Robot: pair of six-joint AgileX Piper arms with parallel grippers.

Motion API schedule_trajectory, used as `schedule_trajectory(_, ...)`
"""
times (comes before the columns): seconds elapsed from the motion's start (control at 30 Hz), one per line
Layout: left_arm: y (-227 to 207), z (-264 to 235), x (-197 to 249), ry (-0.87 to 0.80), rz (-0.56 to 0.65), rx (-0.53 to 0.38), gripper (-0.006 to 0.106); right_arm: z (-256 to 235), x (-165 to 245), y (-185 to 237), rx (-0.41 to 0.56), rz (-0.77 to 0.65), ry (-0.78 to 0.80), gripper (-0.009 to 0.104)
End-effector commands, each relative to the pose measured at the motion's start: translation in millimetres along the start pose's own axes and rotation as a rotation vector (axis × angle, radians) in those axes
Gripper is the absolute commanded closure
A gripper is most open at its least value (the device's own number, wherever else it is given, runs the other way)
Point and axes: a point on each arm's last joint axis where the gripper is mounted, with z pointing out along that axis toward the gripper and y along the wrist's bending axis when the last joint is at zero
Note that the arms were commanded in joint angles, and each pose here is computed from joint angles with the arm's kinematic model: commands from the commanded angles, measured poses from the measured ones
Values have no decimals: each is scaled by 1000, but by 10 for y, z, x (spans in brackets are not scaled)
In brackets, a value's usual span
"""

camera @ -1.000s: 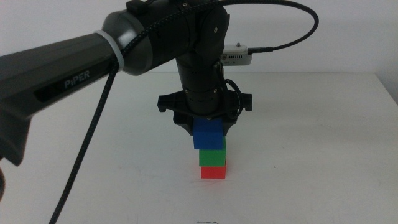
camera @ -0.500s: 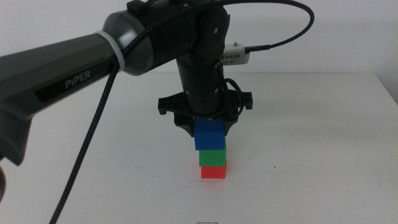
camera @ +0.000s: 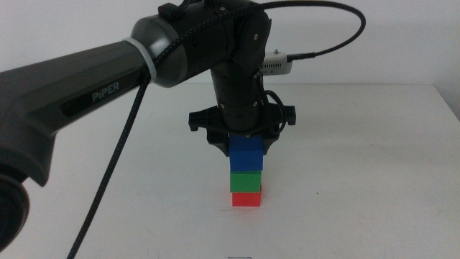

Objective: Stack red cubes first, then green, then blue cubes in a specific spot.

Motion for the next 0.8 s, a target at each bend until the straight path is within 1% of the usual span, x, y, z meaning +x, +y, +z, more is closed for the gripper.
schedule_trajectory(0.0,-33,-342,-11,-73,2,65,102,-46,-111,-34,34,-11,-87,29)
schedule_trajectory(0.57,-62,-169,-30,-24,29,40,102,-46,-111,-34,34,-11,-87,29)
schedule_trajectory(0.77,-33,-168,-29,-23,44,8,102,-46,-111,-34,34,-11,-87,29)
